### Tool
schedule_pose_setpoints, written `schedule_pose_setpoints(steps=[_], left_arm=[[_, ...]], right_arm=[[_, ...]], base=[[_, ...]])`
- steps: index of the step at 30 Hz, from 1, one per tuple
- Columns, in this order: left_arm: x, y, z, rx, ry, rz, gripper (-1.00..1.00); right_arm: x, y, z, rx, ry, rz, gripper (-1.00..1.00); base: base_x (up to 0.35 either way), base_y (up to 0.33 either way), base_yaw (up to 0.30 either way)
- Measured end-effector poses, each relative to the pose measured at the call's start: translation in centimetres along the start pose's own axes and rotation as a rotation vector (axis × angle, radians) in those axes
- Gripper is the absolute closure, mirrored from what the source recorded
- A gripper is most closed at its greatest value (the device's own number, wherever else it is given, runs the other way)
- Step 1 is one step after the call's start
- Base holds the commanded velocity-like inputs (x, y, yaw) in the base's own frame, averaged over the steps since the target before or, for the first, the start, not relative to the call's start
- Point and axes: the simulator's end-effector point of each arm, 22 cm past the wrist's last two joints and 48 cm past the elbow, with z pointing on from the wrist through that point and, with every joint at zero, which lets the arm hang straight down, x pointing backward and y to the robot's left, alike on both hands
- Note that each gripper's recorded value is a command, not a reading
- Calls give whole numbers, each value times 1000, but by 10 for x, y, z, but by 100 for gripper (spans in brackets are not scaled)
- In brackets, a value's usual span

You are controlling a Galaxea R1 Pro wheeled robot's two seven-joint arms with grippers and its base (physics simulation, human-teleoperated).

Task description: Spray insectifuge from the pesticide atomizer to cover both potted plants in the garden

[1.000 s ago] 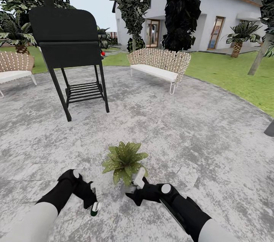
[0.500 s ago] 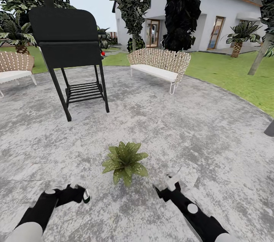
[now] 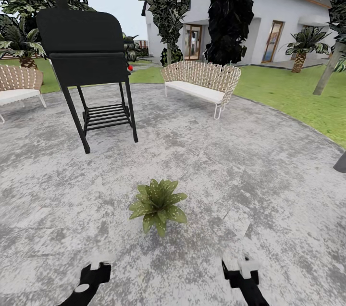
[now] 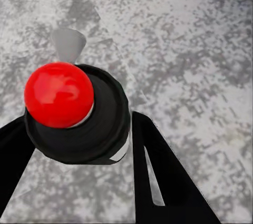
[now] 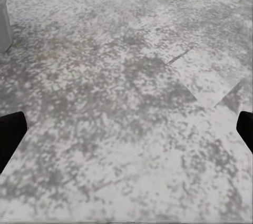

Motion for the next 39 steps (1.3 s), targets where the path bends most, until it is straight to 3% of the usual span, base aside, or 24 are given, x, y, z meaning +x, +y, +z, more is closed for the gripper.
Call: schedule_pose_setpoints(steps=[8, 39], left_arm=[[43, 0, -12, -3, 33, 3, 100], [45, -1, -14, 0, 33, 6, 100]], right_arm=[[6, -6, -3, 9, 10, -3, -100], [10, -4, -8, 7, 15, -2, -100]], base=[[0, 0, -52], [0, 0, -281]])
